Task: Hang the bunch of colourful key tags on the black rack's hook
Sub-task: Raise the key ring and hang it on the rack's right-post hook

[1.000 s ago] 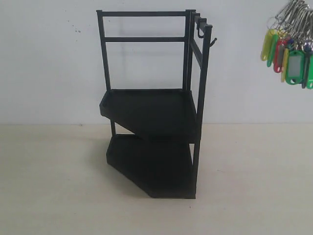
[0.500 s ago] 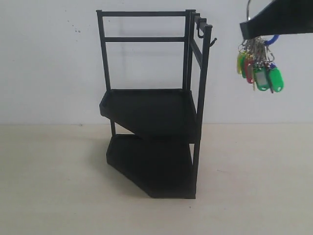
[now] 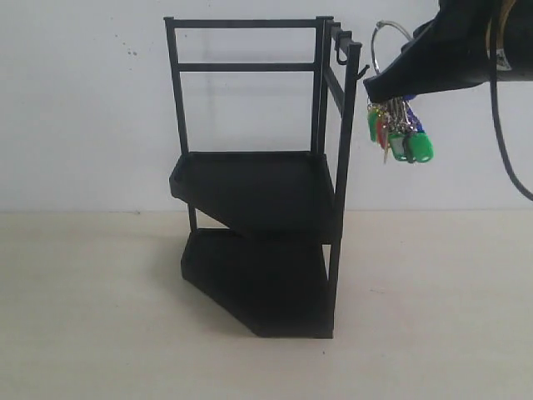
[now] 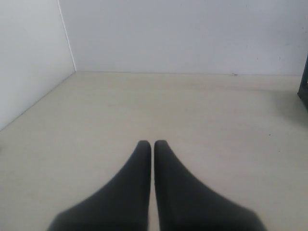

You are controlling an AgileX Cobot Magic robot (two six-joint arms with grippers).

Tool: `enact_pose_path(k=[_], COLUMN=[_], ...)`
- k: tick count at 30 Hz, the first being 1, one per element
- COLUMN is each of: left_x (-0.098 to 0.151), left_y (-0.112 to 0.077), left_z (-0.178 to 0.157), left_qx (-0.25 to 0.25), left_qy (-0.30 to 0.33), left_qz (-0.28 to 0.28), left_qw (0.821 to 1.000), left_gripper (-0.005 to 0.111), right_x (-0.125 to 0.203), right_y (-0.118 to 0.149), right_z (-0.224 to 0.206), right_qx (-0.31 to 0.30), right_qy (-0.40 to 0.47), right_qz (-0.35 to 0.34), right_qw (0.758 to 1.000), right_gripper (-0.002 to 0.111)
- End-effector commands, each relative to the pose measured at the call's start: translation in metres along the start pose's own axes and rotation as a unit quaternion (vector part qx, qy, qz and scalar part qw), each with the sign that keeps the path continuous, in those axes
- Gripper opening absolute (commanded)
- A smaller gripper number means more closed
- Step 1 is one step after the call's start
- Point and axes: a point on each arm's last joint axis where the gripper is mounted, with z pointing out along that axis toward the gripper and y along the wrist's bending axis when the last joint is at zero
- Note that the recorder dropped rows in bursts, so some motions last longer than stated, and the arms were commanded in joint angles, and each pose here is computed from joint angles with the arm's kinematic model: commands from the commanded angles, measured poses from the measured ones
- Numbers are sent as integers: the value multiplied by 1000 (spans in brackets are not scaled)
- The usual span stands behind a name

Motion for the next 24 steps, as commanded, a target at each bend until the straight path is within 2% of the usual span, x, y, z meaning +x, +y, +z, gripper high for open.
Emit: enact_pose_path(k=[1,18,24], left_x=[-1,-1,-1], left_y=[0,0,0], left_z=[0,0,0], left_qx=[1,1,1], left_qy=[0,0,0], left_qz=[-3,-3,-3], left_qw=[1000,1000,1000], left_gripper=[4,4,4], right_x=[-1,27,28], right_y=[3,21,21], right_z=[6,17,17], right_qx=[-17,-55,-54], right_qy=[-16,14,15], right_qz=[2,-2,0], right_qw=[1000,998,998], right_gripper=[0,0,0])
